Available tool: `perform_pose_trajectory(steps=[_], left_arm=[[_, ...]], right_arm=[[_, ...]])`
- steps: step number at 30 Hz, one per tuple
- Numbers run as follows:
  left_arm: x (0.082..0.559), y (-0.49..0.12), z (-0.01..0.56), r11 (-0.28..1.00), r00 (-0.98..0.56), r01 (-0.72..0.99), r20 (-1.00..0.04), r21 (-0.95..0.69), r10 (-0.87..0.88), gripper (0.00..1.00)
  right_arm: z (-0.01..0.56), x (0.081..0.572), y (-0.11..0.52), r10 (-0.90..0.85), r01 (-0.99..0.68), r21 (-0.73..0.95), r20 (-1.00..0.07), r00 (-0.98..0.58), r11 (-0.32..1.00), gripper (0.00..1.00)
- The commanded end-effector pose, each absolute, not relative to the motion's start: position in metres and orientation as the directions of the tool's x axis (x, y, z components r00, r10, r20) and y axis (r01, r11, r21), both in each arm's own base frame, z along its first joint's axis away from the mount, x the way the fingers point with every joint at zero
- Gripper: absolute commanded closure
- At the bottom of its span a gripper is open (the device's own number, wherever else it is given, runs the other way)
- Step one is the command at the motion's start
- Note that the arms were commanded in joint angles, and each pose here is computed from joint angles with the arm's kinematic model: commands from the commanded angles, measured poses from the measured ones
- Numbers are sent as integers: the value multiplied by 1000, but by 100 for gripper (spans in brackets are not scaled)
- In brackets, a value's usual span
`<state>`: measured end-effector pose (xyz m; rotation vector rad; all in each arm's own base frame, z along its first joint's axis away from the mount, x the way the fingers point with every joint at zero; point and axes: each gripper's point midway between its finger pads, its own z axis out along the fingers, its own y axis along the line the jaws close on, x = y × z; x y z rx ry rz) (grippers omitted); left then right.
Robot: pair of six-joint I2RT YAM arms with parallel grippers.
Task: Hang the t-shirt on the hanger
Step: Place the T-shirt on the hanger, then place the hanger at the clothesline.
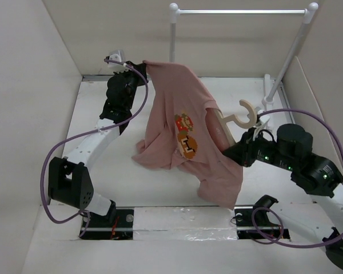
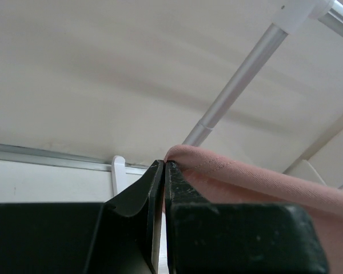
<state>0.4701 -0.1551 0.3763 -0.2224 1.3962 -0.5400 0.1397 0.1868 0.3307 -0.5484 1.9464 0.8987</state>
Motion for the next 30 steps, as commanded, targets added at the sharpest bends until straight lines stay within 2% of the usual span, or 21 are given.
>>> perform_pose_trajectory(steps=[1,6,9,14,18,19,21,25,27,30], left_arm=[[465,-144,402,854,138,223,-852,-470,-505,100],[454,-144,377,823,93,217,-828,-525,-553,100],[437,-161,351,809,46,242,-826,-536,-561,100],[397,-187,349,721,-22,410,-796,-559,-605,100],[372,-195,339,690,-101,460,-805,-559,-585,77],[352,-207,350,662,-103,506,-801,-553,-590,75],[338,-212,357,698,-59,491,-819,-521,-570,71],[286,-244,390,661,-38,581,-828,-474,-560,71],[265,-256,393,622,-56,618,-816,-481,-576,72],[246,-262,390,576,-104,649,-808,-497,-580,73]], right_arm=[[387,135,173,47,-705,318,-926,-375,634,100],[437,121,160,110,-729,291,-952,-287,619,100],[439,133,151,100,-676,274,-953,-285,684,100],[403,182,144,40,-513,212,-944,-326,832,100],[391,214,140,57,-431,196,-947,-315,881,100],[391,220,140,58,-428,194,-949,-311,883,100],[395,244,131,63,-364,176,-951,-302,915,100],[412,297,110,57,-249,130,-958,-281,960,100],[437,318,98,80,-212,131,-969,-236,968,100],[437,363,82,123,-153,163,-962,-243,975,100]])
